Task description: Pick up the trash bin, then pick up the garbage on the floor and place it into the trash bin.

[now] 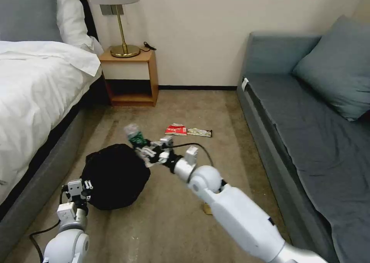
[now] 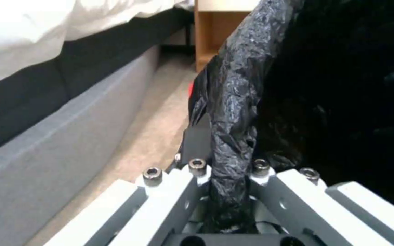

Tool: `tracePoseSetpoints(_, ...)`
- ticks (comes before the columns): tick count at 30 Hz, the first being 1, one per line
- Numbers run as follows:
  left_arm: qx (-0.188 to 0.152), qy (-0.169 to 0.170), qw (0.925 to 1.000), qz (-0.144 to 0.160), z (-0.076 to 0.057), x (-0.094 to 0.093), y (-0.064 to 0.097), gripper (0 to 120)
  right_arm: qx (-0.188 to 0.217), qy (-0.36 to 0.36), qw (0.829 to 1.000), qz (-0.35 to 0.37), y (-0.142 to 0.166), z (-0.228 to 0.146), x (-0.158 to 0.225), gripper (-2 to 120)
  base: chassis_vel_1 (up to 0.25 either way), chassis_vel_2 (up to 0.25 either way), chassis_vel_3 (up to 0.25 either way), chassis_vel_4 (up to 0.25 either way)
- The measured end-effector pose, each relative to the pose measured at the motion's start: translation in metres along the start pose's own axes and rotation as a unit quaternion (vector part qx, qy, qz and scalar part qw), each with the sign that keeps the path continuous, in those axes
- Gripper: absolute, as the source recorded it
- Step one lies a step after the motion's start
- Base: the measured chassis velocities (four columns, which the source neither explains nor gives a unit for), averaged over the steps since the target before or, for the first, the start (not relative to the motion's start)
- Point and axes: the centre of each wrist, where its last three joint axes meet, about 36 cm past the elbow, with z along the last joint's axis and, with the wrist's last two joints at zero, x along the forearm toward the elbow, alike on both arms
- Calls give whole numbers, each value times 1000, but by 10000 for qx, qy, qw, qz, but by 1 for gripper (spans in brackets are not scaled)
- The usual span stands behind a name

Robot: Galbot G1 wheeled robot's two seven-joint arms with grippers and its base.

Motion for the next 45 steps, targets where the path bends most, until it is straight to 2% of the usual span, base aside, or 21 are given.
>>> tracePoseSetpoints(1, 0, 0, 10000, 0, 0, 0, 0, 0, 0, 0, 10000, 0, 0, 0, 0, 32, 0, 0, 0, 0)
tracePoseSetpoints(4, 74, -43, 10000, 45, -4, 0, -2, 0, -390, -98, 9992, -42, 12, 10, -17, 32, 0, 0, 0, 0)
tracePoseSetpoints(11, 251, -24, 9997, 49, -5, 3, -8, 0, -356, -43, 9994, 16, 16, 46, -31, 32, 0, 0, 0, 0)
tracePoseSetpoints(14, 315, 3, 9995, 31, -4, 5, -12, 0, -157, 204, 9996, 66, 14, 70, -26, 32, 0, 0, 0, 0)
tracePoseSetpoints(21, 384, 7, 9993, -4, -4, 6, -14, 0, 271, 505, 9982, 167, 9, 102, -14, 33, 0, 0, 0, 0)
tracePoseSetpoints(23, 420, 13, 9991, -20, -3, 7, -15, 0, 387, 634, 9970, 232, 8, 115, -8, 44, 0, 0, 0, 0)
tracePoseSetpoints(25, 429, 18, 9991, -23, -3, 7, -16, 0, 409, 667, 9966, 250, 7, 119, -6, 47, 0, 0, 0, 0)
tracePoseSetpoints(27, 441, 20, 9990, -25, -2, 8, -16, 0, 423, 701, 9963, 274, 7, 123, -3, 57, 0, 0, 0, 0)
tracePoseSetpoints(35, 395, 78, 9992, 6, 2, 8, -14, 0, 491, 645, 9962, 321, 4, 116, -5, 86, 0, 0, 0, 0)
tracePoseSetpoints(36, 395, 78, 9992, 6, 2, 8, -14, 0, 491, 645, 9962, 321, 4, 116, -5, 86, 0, 0, 0, 0)
tracePoseSetpoints(38, 363, 90, 9993, 17, 3, 8, -11, 0, 524, 625, 9961, 333, 6, 115, -8, 97, 0, 0, 0, 0)
tracePoseSetpoints(41, 340, 95, 9994, -17, 4, 7, -8, 0, 580, 607, 9959, 338, 7, 112, -8, 99, 0, 0, 0, 0)
tracePoseSetpoints(45, 203, 68, 9997, -141, 10, 4, 5, 0, 939, 884, 9909, 393, 2, 94, 13, 100, 0, 0, 0, 0)
